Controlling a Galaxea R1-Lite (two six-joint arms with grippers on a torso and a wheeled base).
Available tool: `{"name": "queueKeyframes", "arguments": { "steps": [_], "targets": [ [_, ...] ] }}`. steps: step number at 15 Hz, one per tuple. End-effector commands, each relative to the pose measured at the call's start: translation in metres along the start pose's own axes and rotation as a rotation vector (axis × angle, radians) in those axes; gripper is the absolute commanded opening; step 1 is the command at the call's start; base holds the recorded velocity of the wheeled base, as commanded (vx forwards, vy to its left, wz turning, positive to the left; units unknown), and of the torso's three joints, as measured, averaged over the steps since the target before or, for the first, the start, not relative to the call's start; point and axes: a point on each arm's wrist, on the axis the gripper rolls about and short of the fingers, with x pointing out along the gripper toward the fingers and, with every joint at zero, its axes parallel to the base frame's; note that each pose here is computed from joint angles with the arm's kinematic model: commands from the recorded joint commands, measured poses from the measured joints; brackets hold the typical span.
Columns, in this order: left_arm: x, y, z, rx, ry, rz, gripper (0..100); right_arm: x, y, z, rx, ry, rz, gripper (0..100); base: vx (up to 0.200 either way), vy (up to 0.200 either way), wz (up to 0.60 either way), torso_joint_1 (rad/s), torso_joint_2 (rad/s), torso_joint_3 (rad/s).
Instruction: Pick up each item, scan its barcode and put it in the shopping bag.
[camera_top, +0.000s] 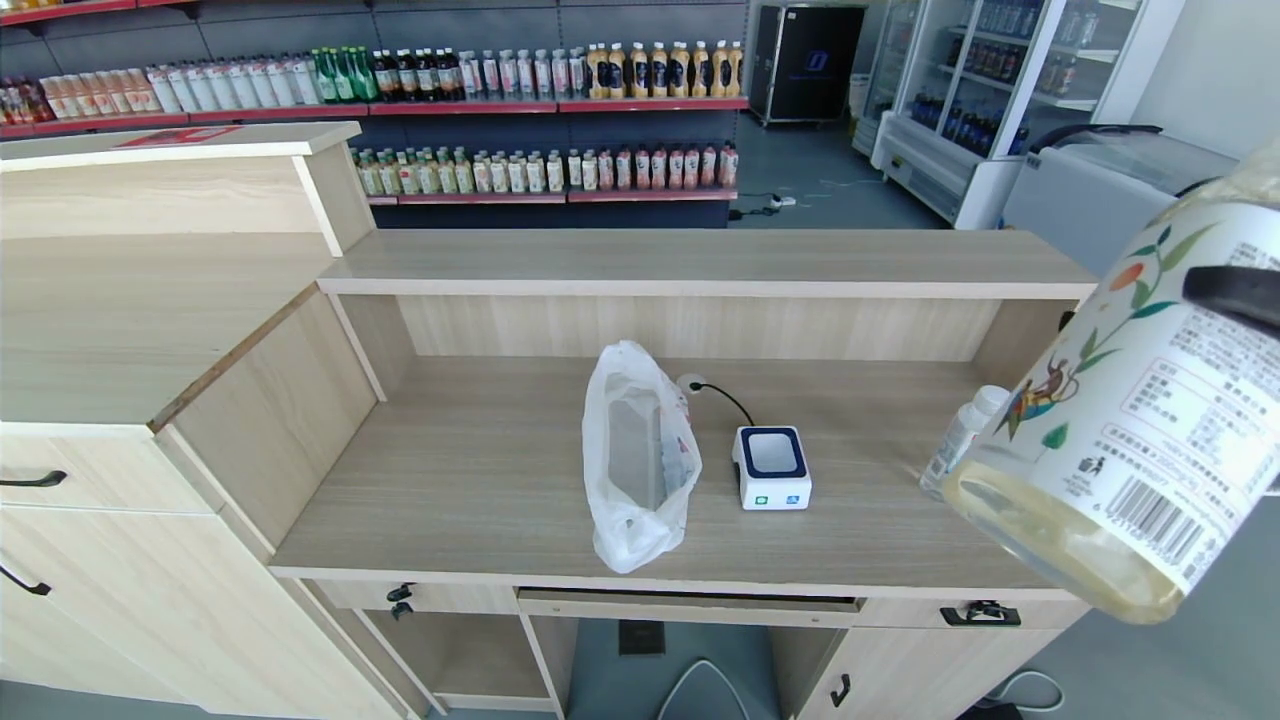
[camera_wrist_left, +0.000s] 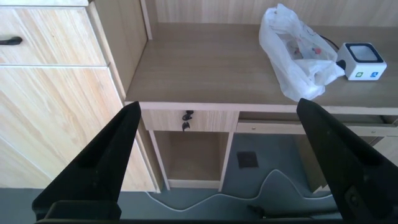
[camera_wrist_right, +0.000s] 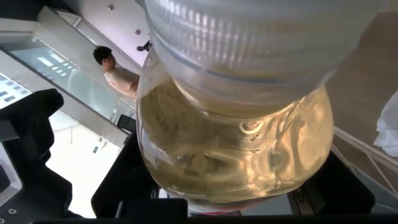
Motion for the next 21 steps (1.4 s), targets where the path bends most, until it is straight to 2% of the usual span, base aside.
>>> {"name": "queueKeyframes", "arguments": {
  "steps": [1,4,21],
  "targets": [
    [0.0,0.0,0.0,0.0,0.0,0.0,100,-0.003,0.003,-0.003,0.007,0.003,-0.002,0,0.0,0.0,0.0,0.0,0.0,0.0],
    [0.0,0.0,0.0,0.0,0.0,0.0,100,-0.009,0.01,-0.01,0.027,0.026,0.003,0,0.0,0.0,0.0,0.0,0.0,0.0],
    [0.0,0.0,0.0,0.0,0.0,0.0,100,-0.012,0.021,-0.012,0.009,0.028,0.033,0,0.0,0.0,0.0,0.0,0.0,0.0]
  ]
}}
